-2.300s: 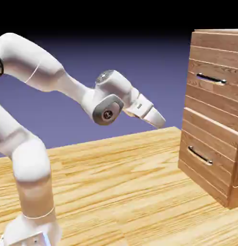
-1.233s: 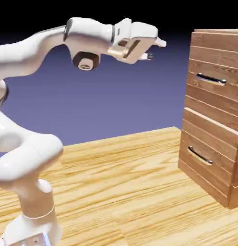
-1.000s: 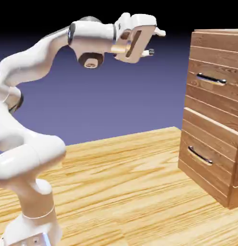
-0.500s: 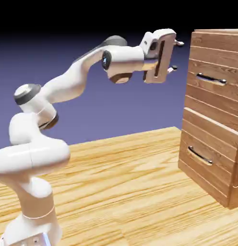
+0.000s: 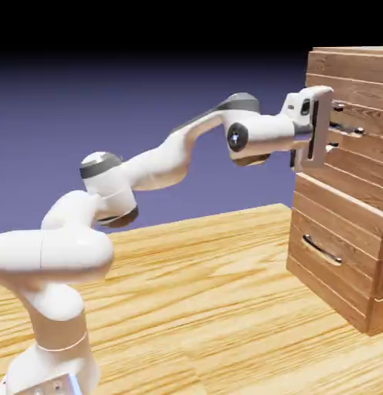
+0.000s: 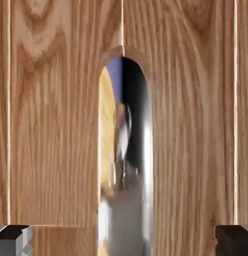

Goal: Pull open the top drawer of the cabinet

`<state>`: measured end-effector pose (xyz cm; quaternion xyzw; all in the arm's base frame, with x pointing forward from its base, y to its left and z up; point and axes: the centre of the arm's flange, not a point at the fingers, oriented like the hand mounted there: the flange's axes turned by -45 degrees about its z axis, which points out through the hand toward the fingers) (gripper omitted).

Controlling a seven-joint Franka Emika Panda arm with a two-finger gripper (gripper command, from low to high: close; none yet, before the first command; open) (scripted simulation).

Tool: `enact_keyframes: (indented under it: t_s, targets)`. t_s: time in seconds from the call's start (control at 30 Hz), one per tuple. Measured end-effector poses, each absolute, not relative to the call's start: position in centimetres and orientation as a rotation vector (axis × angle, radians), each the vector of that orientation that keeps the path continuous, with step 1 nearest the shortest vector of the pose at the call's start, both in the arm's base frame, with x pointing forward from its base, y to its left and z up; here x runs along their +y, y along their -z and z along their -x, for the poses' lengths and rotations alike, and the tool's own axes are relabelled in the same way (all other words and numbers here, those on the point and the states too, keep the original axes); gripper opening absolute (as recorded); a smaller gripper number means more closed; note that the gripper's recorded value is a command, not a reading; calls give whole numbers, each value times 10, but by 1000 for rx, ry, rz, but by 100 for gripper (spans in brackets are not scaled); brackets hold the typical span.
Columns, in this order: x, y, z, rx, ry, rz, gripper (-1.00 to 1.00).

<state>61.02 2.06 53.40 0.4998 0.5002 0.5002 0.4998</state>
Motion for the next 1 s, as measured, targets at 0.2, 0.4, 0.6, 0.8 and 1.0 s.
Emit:
enact_keyframes:
  t_s: [0.2, 0.4, 0.6, 0.8, 1.0]
  targets:
    - [21, -534, -550, 1211, -1208, -1211, -100]
    - [21, -534, -483, 1211, -1208, -1211, -100]
    - [20, -534, -409, 1211, -1208, -1211, -100]
    - [20, -534, -351, 1210, -1210, -1209, 100]
    - [21, -534, -303, 1209, -1210, -1208, 100]
